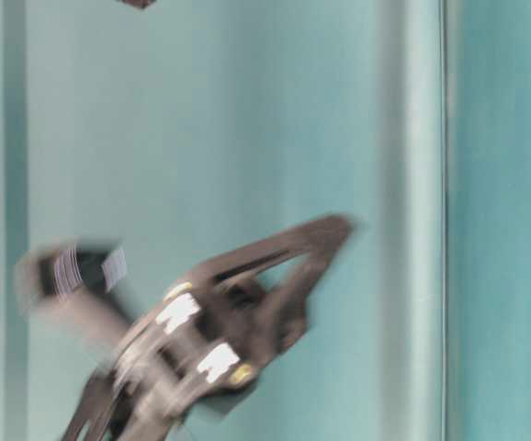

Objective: Insert the USB using both arms.

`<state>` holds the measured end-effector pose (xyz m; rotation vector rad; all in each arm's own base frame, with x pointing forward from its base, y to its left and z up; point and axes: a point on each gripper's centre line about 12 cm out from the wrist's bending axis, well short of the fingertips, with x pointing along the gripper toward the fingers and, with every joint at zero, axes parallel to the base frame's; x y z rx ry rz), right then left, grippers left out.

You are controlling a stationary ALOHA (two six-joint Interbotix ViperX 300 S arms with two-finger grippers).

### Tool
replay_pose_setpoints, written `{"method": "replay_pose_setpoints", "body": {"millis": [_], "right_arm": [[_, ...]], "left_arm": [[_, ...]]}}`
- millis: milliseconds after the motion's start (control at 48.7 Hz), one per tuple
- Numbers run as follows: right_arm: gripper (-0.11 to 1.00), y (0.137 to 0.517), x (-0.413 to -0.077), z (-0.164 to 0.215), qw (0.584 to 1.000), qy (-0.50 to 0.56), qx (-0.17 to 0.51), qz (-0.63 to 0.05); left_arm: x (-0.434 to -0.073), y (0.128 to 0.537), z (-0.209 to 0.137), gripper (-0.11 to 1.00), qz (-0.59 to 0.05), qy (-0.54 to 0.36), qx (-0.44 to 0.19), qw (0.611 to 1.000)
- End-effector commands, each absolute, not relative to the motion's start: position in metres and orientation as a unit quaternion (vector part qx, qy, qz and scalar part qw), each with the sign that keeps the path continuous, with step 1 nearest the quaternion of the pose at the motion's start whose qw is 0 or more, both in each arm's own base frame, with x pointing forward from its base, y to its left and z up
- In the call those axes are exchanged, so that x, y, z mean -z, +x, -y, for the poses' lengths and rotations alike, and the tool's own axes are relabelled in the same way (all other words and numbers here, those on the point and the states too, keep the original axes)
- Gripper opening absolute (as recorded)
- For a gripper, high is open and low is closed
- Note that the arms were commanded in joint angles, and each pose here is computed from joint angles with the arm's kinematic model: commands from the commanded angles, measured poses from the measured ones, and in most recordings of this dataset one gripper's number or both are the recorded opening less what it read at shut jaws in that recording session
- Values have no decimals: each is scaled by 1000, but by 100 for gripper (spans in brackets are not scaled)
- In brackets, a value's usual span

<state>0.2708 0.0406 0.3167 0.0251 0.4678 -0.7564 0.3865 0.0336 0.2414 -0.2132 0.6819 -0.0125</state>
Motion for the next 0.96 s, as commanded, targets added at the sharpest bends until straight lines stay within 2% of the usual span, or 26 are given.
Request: {"method": "replay_pose_setpoints", "body": {"millis": [0,205,431,739,944], "right_arm": [[82,265,-316,-37,919,55,331,-207],[82,250,-292,-28,934,128,270,-196],[81,218,-282,-8,940,130,261,-176],[81,174,-268,15,946,133,254,-149],[81,161,-269,18,959,105,223,-137]], "left_arm": [[-267,372,-27,84,-269,-84,-6,959],[-284,331,-10,84,-163,-28,-25,986],[-309,272,-4,84,-41,-16,-45,998],[-304,221,-2,84,-18,-5,-30,999],[-288,202,-3,84,-23,10,-27,999]]}}
